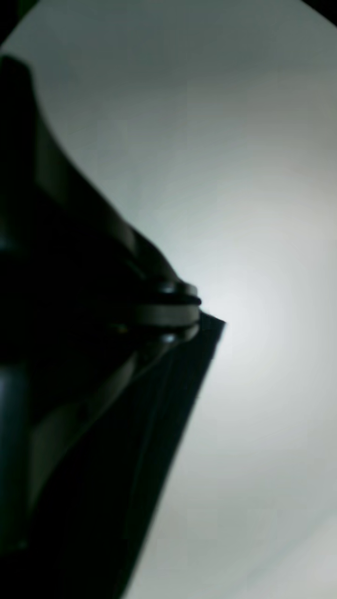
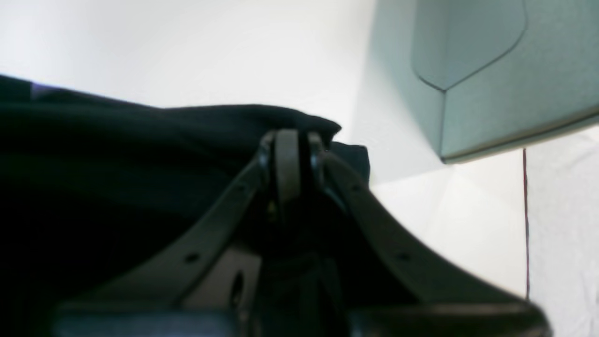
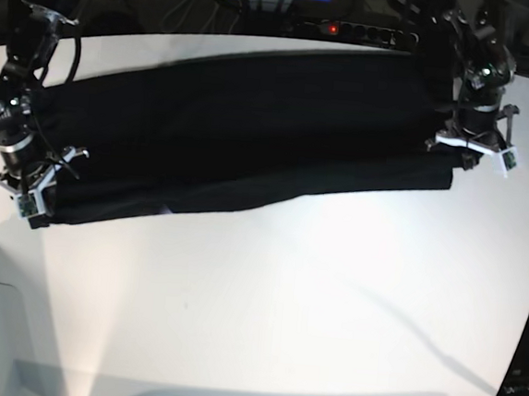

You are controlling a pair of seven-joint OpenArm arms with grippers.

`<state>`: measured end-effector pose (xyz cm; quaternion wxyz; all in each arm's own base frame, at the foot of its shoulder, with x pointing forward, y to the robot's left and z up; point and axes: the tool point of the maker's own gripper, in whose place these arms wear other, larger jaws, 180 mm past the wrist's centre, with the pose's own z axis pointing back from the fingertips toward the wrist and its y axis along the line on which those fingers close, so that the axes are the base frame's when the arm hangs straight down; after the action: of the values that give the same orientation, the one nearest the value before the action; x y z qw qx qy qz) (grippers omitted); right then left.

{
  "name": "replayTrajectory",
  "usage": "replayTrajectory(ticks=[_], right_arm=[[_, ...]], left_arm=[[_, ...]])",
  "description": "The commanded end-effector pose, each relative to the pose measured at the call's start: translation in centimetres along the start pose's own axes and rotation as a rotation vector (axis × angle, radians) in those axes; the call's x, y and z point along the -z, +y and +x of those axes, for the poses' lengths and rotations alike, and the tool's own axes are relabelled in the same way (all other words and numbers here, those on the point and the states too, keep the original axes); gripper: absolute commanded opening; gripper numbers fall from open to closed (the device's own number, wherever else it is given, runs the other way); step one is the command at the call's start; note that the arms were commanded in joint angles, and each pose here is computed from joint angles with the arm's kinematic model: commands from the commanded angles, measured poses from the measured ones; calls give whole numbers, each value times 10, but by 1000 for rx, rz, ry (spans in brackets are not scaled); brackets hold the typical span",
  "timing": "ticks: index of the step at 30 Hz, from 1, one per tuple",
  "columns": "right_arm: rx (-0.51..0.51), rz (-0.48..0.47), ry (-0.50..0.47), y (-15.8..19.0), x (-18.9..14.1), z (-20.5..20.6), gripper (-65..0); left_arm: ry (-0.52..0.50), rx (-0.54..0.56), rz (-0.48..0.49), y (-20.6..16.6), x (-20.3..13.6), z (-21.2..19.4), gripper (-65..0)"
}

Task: Fold the T-shirt properly
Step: 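Hold the folded strip ends with both grippers and straighten it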

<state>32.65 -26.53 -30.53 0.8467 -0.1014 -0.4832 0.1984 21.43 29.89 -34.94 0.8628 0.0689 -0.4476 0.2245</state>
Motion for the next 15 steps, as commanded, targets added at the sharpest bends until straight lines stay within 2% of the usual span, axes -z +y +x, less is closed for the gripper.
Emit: replayTrajectory(ticks=[1,4,11,15], right_arm=[[-15,-27,-43,-11,-5,12,-650],[0,-58,-29,-22,-10,4,-650],[-14,-56,4,-25,-17,-9,-650],[-34,-47,31,-21,-24,-19,-650]], left_arm=[[-39,16,10,4,-4,10,-650],[-6,31,19,10,-9,-2,-650],[56,40,36,19,-16,-25,-650],[82,-24,4,16,-13,-37,-650]])
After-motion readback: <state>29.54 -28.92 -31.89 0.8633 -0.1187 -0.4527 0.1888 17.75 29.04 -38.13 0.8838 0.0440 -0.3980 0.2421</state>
